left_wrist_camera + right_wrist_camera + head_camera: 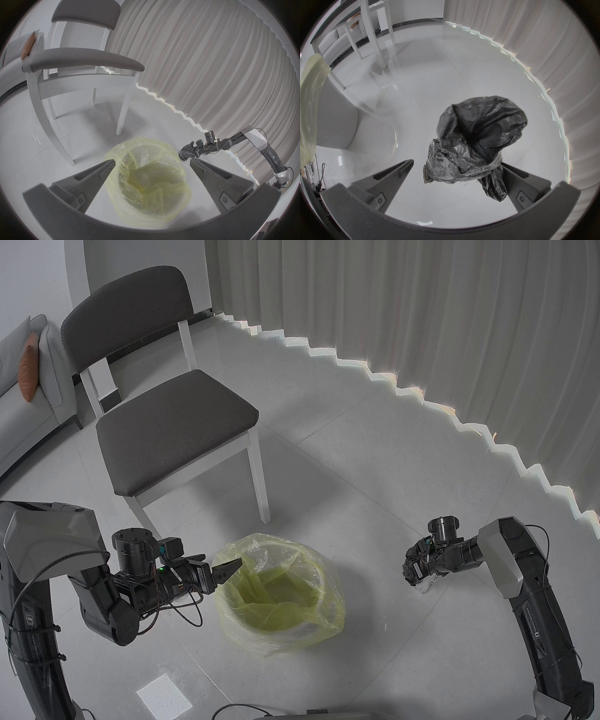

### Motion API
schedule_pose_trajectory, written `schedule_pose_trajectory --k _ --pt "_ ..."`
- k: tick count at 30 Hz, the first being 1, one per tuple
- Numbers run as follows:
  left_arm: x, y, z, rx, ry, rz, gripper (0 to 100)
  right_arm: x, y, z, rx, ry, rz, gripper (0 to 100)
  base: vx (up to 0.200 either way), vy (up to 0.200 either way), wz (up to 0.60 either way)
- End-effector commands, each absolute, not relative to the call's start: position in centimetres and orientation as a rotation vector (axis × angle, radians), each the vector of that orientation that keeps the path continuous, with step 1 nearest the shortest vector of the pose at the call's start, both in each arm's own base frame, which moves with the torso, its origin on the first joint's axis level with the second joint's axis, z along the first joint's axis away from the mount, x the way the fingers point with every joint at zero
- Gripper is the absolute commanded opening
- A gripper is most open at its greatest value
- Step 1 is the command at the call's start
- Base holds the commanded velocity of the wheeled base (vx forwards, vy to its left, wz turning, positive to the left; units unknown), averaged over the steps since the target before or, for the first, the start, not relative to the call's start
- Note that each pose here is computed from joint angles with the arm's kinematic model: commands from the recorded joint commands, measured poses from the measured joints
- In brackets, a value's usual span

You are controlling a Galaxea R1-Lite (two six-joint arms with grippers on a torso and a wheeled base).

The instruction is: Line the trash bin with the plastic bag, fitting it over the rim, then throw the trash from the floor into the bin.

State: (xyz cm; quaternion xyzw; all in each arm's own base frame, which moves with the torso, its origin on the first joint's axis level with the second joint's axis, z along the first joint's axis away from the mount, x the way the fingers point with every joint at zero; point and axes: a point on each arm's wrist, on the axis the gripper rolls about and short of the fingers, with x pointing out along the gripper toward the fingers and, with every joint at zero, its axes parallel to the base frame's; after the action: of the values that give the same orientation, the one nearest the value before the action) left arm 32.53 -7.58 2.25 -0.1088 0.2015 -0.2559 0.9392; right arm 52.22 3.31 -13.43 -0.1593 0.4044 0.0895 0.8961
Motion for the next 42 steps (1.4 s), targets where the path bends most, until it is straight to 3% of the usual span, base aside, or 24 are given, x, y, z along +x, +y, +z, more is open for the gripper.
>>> schedule_pose_trajectory --k 1,8,12,14,15,16,18,27,31,34,42 --pt "32.5 -7.6 2.1 -0.223 0.417 -0.523 100 52.3 3.3 -13.4 -0.330 0.824 0.184 0 0.000 0.000 0.00" --pt "32.4 -7.6 2.2 -0.223 0.417 -0.523 100 52.4 3.4 -13.2 -0.330 0.818 0.186 0 0.000 0.000 0.00" --pt "32.4 -7.6 2.2 -0.223 0.415 -0.523 100 52.9 3.4 -10.8 -0.330 0.770 0.180 0 0.000 0.000 0.00" --pt "32.4 -7.5 2.3 -0.223 0.410 -0.521 100 53.5 3.9 -7.2 -0.324 0.696 0.187 0 0.000 0.000 0.00" --pt "32.4 -7.5 2.3 -0.223 0.410 -0.521 100 53.5 3.9 -7.2 -0.324 0.696 0.187 0 0.000 0.000 0.00" --pt "32.4 -7.5 2.4 -0.223 0.406 -0.520 100 53.9 4.4 -3.8 -0.313 0.621 0.201 0 0.000 0.000 0.00" --pt "32.1 -7.4 2.8 -0.224 0.392 -0.520 100 53.6 6.5 6.8 -0.276 0.383 0.257 0 0.000 0.000 0.00" --pt "30.6 -7.1 4.3 -0.218 0.336 -0.521 100 42.0 12.9 16.9 -0.289 0.272 0.449 0 0.000 0.000 0.00" --pt "29.4 -7.1 4.9 -0.207 0.322 -0.490 100 36.2 17.4 18.7 -0.305 0.212 0.587 0 0.000 0.000 0.00" --pt "28.5 -7.0 5.5 -0.206 0.301 -0.492 100 32.2 21.4 17.6 -0.333 0.232 0.715 0 0.000 0.000 0.00" --pt "27.1 -6.8 6.2 -0.202 0.253 -0.503 100 29.0 26.6 14.6 -0.385 0.287 0.835 0 0.000 0.000 0.00"
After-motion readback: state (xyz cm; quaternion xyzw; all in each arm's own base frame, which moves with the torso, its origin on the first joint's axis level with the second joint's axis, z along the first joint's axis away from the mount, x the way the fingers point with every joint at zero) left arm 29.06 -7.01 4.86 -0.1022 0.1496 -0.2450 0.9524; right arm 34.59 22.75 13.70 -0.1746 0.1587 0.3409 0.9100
